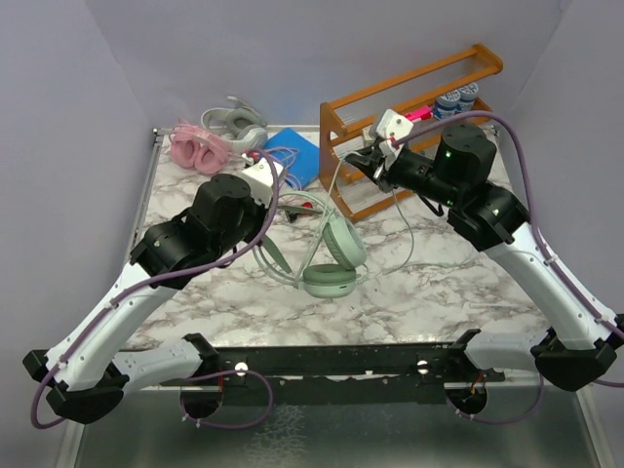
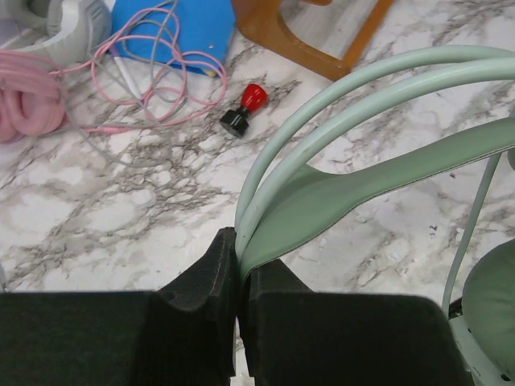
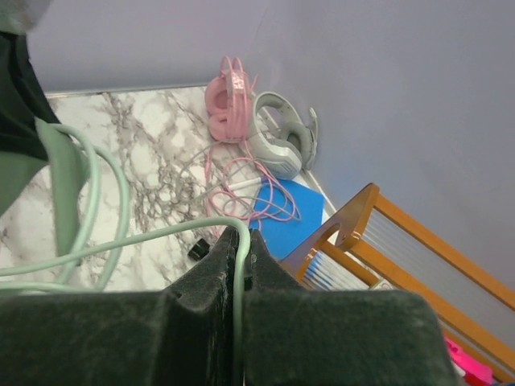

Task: Wrap the headphones
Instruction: Wrap the headphones cable around the headphones.

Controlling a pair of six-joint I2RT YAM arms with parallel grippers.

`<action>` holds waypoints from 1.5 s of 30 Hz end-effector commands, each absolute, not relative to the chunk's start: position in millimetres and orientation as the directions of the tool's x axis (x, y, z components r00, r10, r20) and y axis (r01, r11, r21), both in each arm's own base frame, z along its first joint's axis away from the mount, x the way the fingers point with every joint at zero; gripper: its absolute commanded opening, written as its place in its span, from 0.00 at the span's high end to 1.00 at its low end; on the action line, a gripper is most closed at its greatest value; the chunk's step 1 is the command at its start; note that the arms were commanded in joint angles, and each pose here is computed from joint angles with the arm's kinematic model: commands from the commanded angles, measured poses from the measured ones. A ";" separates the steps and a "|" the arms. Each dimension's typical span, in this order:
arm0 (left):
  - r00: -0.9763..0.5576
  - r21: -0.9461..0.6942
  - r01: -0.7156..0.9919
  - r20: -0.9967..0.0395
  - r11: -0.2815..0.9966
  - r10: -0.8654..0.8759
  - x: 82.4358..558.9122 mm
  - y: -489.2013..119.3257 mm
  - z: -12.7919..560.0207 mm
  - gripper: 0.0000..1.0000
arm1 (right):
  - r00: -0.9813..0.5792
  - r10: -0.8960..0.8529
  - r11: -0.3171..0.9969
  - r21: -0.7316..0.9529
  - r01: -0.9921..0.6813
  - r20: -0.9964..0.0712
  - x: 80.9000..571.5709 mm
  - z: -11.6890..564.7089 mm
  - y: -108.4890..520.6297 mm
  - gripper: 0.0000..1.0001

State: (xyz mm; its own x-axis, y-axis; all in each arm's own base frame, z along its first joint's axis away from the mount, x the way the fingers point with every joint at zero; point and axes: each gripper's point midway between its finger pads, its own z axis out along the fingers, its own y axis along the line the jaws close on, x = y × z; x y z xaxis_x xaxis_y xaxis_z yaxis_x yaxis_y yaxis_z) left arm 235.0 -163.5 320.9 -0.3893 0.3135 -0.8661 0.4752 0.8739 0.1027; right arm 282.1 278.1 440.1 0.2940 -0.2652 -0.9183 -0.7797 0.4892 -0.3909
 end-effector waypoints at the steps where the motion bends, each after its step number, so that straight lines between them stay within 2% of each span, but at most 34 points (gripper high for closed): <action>1: -0.291 -0.001 0.592 -0.933 0.806 0.212 211.4 -178.6 369.4 1.00 | 0.363 -0.323 0.502 -0.483 -0.717 -0.874 291.9 437.9 269.1 0.99; 11: -0.275 -0.045 0.593 -0.950 0.804 0.149 205.3 -177.6 396.0 1.00 | 0.253 -0.361 0.653 -0.437 -0.618 -0.897 327.8 385.8 255.4 0.99; 19: -0.285 -0.158 0.508 -0.958 0.847 -0.008 212.2 -174.1 436.0 1.00 | 0.171 -0.245 0.700 -0.296 -0.651 -0.954 334.5 336.4 261.9 0.94; 26: -0.289 -0.287 0.459 -0.943 0.841 -0.164 216.9 -177.8 468.8 1.00 | 0.120 -0.123 0.603 -0.170 -0.779 -0.985 311.4 299.5 288.1 0.89; 35: -0.261 -0.311 0.383 -0.940 0.870 -0.222 231.1 -172.0 486.2 1.00 | 0.032 -0.030 0.468 -0.042 -0.883 -0.999 290.8 263.8 315.5 0.98; 45: -0.217 -0.338 0.249 -0.933 0.908 -0.288 251.8 -159.6 495.8 1.00 | -0.085 0.027 0.246 0.089 -0.965 -0.996 251.4 239.3 336.7 0.96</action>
